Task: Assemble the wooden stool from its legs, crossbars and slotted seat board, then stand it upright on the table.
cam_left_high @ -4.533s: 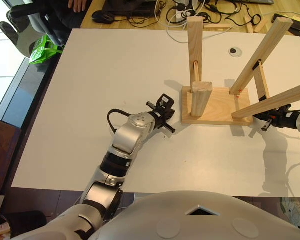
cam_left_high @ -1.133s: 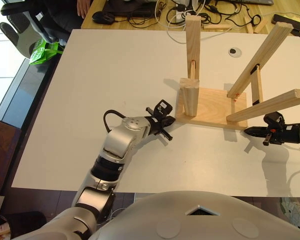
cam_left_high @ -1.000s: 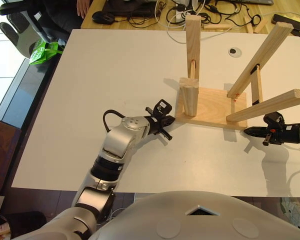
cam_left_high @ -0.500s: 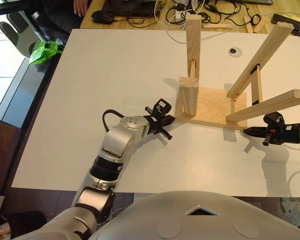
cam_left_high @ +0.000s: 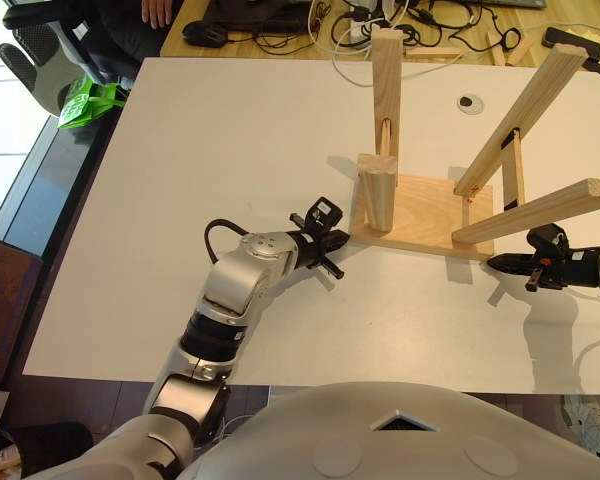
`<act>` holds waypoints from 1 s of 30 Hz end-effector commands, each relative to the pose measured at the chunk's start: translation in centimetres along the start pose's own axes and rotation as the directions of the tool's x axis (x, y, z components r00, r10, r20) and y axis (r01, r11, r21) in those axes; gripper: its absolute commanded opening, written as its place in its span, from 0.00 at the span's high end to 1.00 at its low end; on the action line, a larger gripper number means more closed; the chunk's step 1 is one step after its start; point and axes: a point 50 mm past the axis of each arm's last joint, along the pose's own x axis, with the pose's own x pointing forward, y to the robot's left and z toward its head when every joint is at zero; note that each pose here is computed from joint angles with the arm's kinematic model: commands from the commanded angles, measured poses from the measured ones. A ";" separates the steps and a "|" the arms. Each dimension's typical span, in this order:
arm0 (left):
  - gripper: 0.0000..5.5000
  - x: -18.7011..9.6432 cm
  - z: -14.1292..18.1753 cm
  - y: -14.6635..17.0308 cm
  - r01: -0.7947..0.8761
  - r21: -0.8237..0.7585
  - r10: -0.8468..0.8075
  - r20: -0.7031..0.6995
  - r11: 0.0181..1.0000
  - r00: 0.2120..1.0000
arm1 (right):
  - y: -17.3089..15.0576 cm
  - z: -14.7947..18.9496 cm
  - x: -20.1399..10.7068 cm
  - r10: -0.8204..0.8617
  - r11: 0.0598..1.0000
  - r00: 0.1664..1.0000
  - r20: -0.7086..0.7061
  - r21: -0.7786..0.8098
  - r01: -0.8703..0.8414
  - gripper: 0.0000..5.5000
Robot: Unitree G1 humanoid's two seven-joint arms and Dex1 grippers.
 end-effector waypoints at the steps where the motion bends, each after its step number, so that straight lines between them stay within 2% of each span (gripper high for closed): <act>1: 0.99 0.4 1.0 -1.5 0.100 -0.001 -0.099 0.047 0.995 0.994 | 0.6 0.4 0.9 0.064 0.998 0.997 0.043 -0.003 -0.064 1.00; 30: 0.99 0.1 1.3 -1.2 0.107 -0.006 -0.107 0.058 0.994 0.993 | 1.0 0.9 1.1 0.081 0.997 0.995 0.066 0.004 -0.081 1.00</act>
